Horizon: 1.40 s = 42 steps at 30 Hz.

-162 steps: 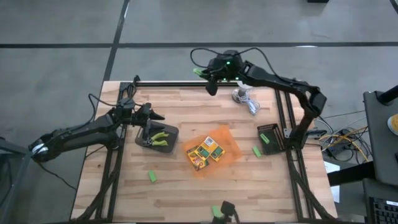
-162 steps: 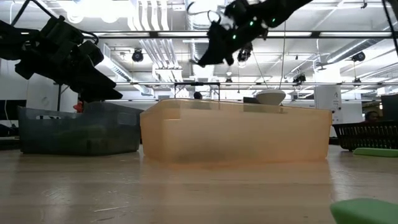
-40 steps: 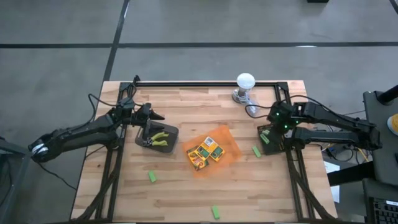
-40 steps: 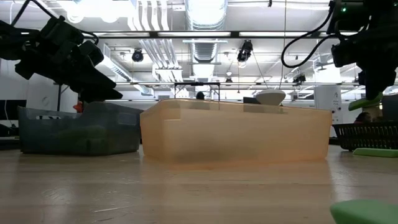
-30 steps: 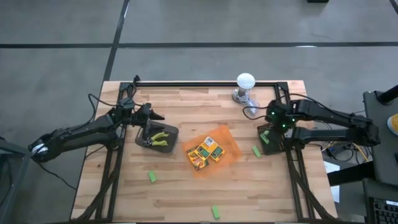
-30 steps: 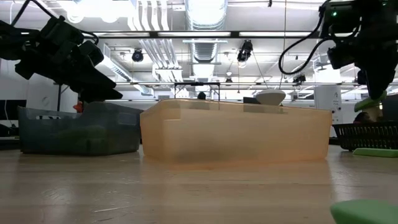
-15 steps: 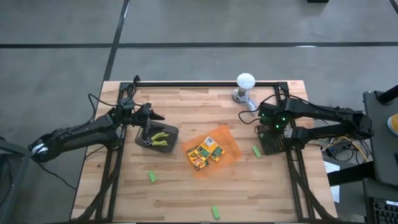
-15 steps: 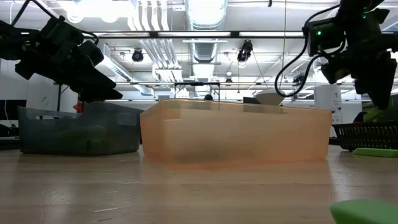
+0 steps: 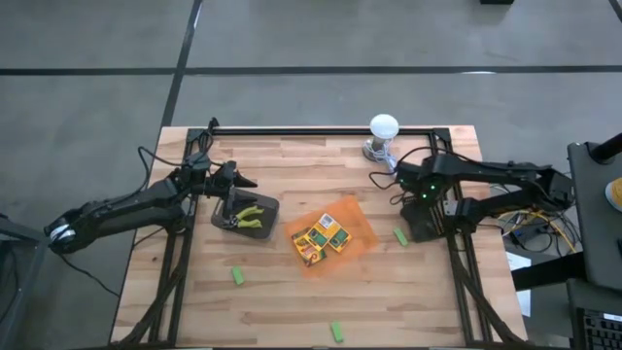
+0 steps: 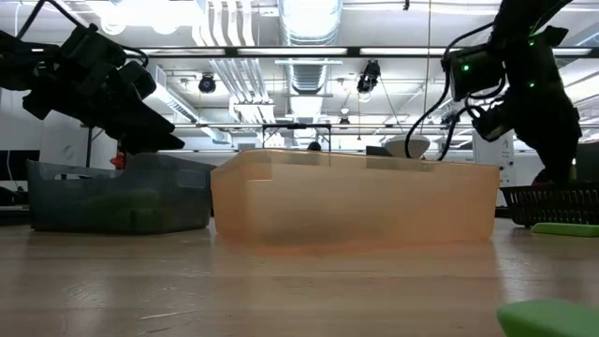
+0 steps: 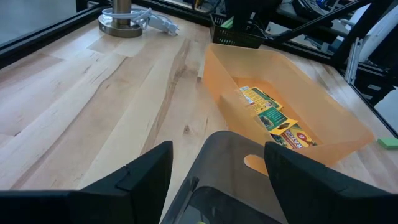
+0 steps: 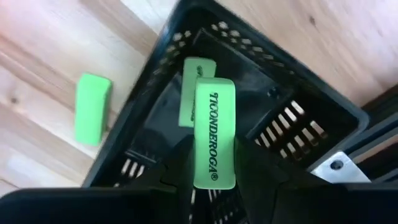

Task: Pick & Place School Supplies
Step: Put the top green eraser into the black basket, then adjust the black basket

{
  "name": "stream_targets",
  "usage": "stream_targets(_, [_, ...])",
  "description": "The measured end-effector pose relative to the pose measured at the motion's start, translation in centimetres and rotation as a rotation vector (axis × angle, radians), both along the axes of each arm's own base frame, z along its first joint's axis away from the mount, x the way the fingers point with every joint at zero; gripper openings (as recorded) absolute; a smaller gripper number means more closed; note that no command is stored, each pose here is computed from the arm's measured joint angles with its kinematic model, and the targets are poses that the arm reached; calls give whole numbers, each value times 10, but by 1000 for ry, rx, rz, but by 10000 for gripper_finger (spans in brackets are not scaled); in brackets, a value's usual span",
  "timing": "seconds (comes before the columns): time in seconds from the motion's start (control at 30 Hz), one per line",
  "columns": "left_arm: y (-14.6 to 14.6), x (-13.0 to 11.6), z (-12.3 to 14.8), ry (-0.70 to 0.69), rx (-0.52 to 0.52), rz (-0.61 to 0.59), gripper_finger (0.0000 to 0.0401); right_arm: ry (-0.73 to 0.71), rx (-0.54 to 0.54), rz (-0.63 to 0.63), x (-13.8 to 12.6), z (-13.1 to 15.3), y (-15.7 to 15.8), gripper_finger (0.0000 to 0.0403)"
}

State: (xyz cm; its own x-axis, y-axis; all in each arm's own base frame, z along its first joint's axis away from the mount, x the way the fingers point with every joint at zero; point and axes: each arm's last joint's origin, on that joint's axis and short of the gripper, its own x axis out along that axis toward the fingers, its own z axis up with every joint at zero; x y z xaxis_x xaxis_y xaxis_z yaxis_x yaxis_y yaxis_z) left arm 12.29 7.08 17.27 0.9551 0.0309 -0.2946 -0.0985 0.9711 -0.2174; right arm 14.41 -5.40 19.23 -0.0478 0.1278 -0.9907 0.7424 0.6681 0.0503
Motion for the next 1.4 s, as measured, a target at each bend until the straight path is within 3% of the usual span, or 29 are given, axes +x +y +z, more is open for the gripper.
stream_targets(0.33, [0,0,0,0,0,0,259,106,14,-127,3,-26,-1,99])
stream_targets(0.5, [0,0,0,0,0,0,259,92,1,-169,4,-35,-2,108])
stream_targets(1.0, [0,0,0,0,0,0,259,76,-18,-198,3,-34,-2,153])
stream_targets(1.4, [0,0,0,0,-1,0,259,-33,-51,-253,-5,-15,1,132])
